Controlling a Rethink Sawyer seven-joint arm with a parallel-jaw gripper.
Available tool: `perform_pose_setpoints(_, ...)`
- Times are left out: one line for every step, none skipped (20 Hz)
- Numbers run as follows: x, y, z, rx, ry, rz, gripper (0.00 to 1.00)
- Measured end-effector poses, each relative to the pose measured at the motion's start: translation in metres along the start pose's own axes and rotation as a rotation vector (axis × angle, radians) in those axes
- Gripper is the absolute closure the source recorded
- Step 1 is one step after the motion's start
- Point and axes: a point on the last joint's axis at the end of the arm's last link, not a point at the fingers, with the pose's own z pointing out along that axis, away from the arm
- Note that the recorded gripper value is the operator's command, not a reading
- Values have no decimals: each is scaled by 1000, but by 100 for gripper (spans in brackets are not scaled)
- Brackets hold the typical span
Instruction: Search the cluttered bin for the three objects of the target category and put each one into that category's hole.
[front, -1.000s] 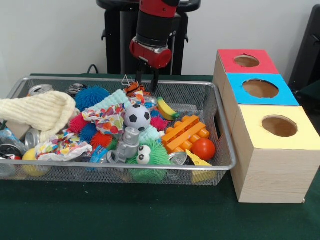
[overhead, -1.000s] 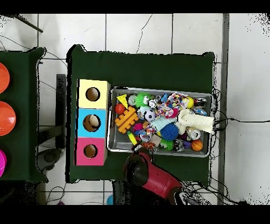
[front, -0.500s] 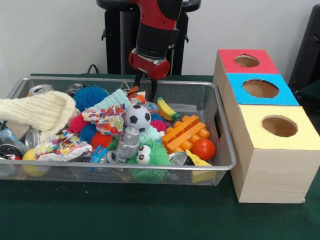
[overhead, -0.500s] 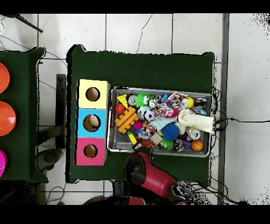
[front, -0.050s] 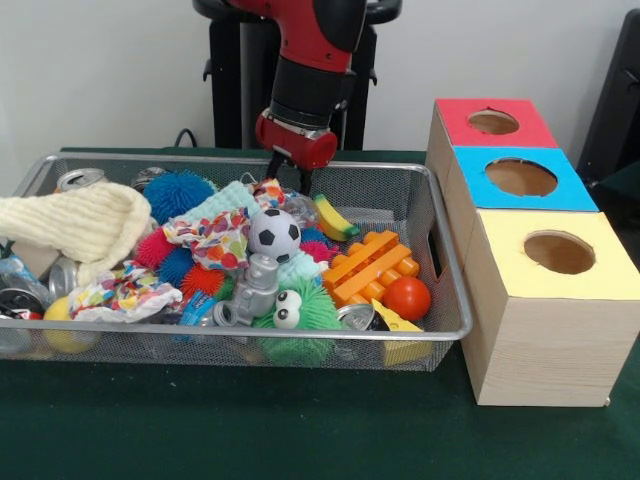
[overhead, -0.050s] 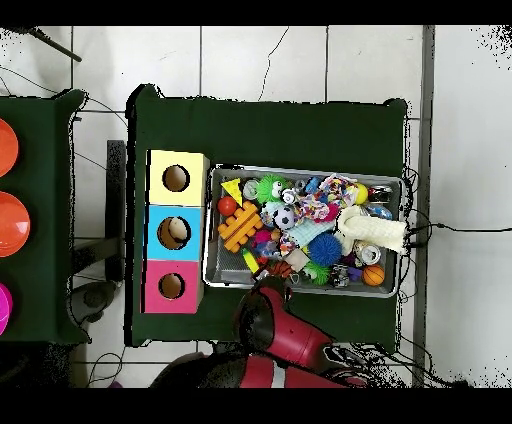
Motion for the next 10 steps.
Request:
perform_pose_setpoints(0,0,0,0,0,0,0)
perform_pose_setpoints(0,0,0,0,0,-1,0)
perform_pose_setpoints(1,1,-1,0,1,-2,0)
perform_pose_setpoints(2,1,-2,0,3,-3,0)
perform_pose_setpoints(3,1,-3,1,6,-5,0)
perform_pose_setpoints(4,2,-5,1,11,-7,0)
perform_pose_setpoints(4,3,-8,2,18,-8,0)
perform_pose_setpoints(4,4,-10,3,24,-10,0)
perform_pose_setpoints(4,5,-13,4,31,-11,0)
perform_pose_setpoints(4,6,-14,5,36,-12,0)
